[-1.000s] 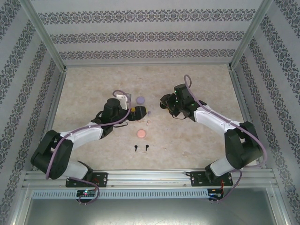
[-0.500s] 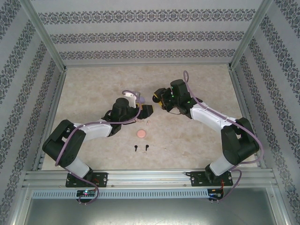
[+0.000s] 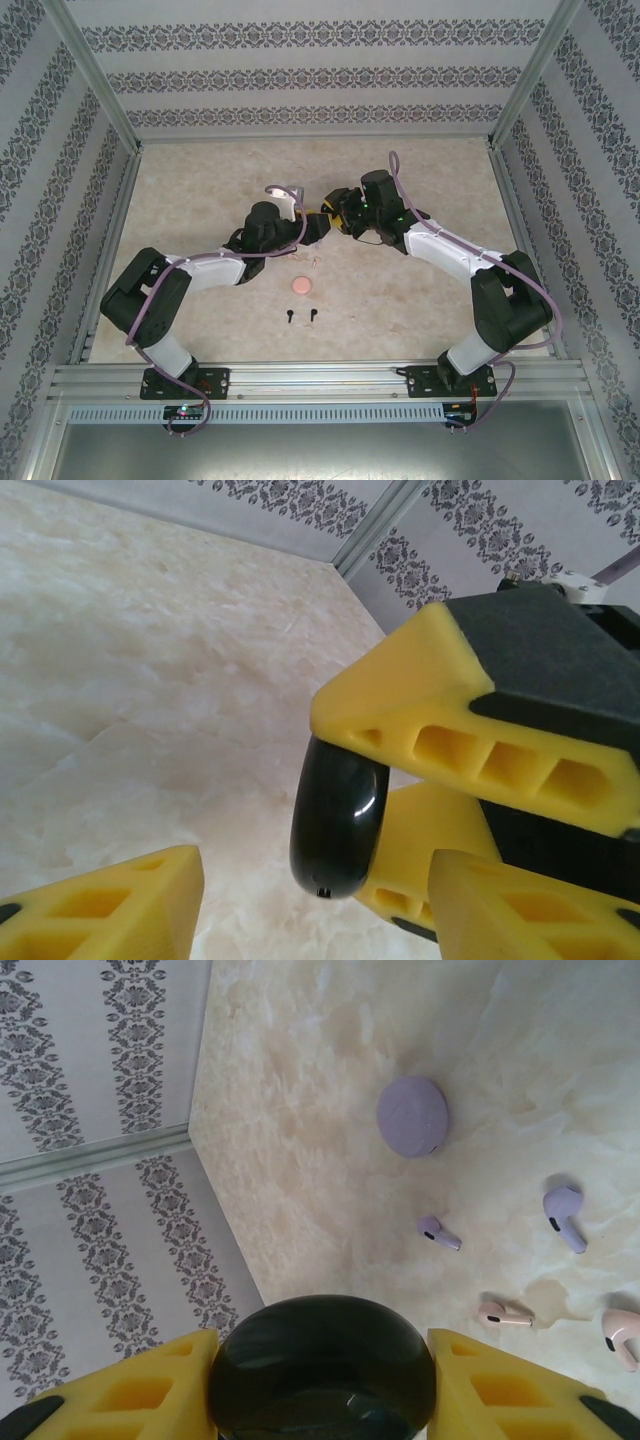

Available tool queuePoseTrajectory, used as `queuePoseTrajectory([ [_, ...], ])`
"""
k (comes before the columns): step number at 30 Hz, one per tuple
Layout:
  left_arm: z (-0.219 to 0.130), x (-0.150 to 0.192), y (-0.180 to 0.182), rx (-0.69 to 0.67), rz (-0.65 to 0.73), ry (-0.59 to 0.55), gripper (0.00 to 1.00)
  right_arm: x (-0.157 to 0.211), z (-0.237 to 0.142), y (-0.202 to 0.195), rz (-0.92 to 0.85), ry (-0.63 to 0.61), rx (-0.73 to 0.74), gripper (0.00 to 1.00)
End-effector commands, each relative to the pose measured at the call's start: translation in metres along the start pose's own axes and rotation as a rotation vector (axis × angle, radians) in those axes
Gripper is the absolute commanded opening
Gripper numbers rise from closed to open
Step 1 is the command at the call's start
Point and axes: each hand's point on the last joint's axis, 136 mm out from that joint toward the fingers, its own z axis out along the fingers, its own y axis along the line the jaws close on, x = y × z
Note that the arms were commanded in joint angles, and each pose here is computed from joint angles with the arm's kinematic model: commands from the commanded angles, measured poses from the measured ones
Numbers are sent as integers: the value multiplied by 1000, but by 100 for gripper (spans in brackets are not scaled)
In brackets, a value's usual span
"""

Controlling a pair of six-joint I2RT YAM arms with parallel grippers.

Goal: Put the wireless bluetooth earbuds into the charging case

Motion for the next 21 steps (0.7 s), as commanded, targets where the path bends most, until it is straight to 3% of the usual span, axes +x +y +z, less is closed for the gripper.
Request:
queuePoseTrajectory([
  [1, 7, -16, -17, 59, 41, -51, 58, 7, -7, 15, 0, 17, -56, 39],
  [21, 23, -23, -19, 83, 28, -67, 36, 7, -8, 12, 15, 19, -73, 37],
])
